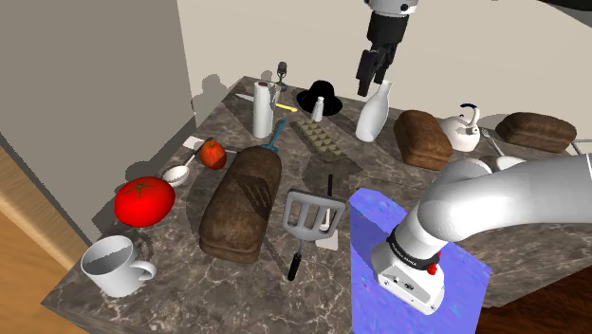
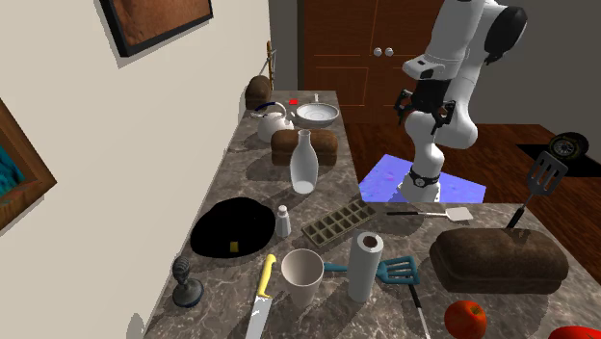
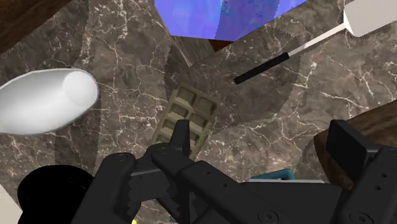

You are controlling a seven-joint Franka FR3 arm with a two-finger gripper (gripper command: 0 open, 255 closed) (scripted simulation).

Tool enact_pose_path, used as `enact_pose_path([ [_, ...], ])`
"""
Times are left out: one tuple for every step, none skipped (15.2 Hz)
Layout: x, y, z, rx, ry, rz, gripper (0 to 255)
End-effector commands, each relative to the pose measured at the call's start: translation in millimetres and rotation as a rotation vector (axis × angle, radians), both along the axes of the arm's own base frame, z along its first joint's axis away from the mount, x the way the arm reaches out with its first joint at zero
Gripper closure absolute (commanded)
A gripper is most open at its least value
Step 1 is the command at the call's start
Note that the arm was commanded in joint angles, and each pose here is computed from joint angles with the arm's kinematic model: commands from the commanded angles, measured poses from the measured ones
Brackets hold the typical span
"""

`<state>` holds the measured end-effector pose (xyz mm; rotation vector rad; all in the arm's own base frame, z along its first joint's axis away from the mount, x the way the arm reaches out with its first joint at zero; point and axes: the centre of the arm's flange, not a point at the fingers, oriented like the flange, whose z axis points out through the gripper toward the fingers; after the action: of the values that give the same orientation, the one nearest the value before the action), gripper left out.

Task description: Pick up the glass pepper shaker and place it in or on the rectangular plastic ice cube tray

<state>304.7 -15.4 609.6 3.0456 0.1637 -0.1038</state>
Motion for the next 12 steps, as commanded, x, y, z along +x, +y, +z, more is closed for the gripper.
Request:
enact_pose_path([
  [0, 0, 0, 0.000, 0.000, 0.000, 0],
  [7, -8, -7, 0.001, -0.006, 0.001, 0],
  [14, -16, -14, 0.001, -0.013, 0.003, 0],
  [22, -24, -20, 0.002, -0.019, 0.004, 0],
  [29, -31, -27, 0.003, -0.025, 0.006, 0],
  [36, -39, -34, 0.003, -0.031, 0.007, 0],
  [44, -47, -40, 0.004, -0.038, 0.009, 0],
  [51, -55, -47, 0.004, -0.044, 0.010, 0],
  [59, -63, -53, 0.005, -0.050, 0.012, 0],
  [66, -70, -60, 0.006, -0.057, 0.013, 0],
  [74, -78, -66, 0.006, -0.063, 0.015, 0],
  [82, -86, -72, 0.007, -0.069, 0.016, 0],
])
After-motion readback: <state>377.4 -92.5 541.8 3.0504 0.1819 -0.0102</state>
